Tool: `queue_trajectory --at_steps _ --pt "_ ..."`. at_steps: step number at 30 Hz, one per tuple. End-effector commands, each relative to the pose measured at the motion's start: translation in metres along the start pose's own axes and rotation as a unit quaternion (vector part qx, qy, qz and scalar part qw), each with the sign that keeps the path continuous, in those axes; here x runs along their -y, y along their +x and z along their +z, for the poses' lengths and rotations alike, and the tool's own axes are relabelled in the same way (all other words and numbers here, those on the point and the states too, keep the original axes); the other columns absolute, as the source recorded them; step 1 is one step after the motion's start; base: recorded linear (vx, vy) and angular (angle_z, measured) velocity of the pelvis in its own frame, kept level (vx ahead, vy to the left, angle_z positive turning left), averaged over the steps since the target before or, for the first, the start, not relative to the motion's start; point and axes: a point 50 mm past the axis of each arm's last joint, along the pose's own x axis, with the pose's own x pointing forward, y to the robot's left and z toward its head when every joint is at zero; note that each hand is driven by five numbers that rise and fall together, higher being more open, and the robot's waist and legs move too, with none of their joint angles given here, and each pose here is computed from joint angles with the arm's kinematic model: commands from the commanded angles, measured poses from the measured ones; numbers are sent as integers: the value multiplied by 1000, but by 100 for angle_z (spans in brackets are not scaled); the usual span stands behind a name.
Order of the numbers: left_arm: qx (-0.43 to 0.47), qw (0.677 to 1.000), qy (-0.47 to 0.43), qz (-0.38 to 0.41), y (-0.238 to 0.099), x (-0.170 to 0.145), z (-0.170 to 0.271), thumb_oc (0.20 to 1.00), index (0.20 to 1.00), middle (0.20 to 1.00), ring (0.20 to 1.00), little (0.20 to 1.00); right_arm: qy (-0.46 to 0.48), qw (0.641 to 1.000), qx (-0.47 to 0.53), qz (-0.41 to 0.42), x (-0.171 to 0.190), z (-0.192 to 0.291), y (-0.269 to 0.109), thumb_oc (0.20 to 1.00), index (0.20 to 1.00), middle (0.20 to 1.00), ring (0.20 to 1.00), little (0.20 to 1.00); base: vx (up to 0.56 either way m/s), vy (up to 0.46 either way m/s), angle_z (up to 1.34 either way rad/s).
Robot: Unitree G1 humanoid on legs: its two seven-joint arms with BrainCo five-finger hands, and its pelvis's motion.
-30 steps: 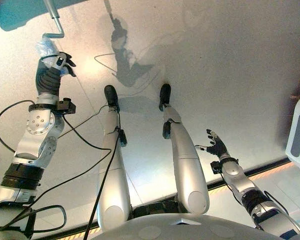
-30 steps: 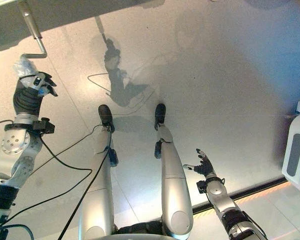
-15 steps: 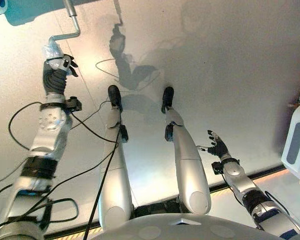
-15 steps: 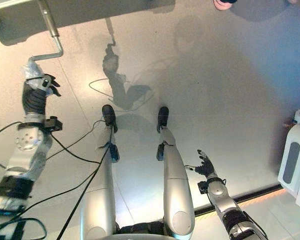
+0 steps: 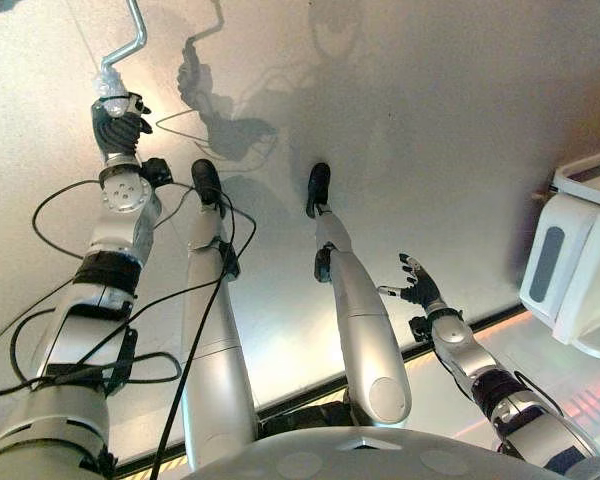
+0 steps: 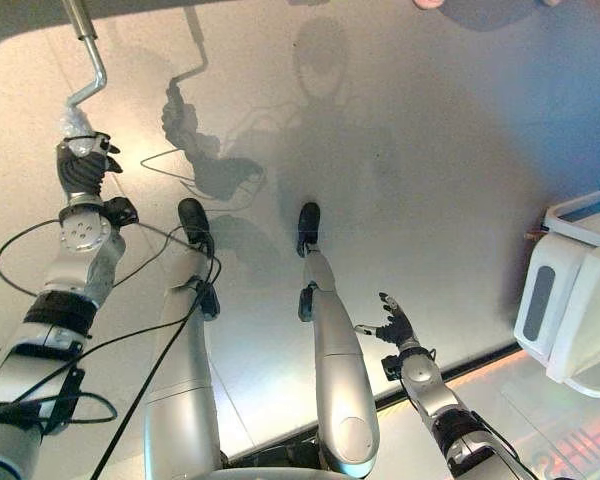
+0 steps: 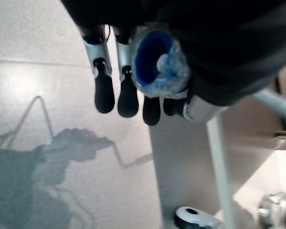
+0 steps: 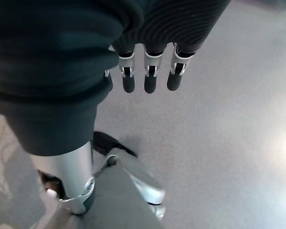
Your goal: Raise the hospital bed
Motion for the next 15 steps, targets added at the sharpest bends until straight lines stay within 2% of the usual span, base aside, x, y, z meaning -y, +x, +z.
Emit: queue_trajectory --at_steps 1,15 --pt "-2 999 41 7 6 -9 2 200 200 200 200 200 4 1000 -6 -3 4 -5 -3 1000 1000 1000 1000 1000 10 5 -10" --pt "-16 998 61 -16 0 -1 -10 200 200 200 200 200 -7 1000 -10 -10 10 -7 -4 1000 1000 1000 1000 1000 -15 -35 -8"
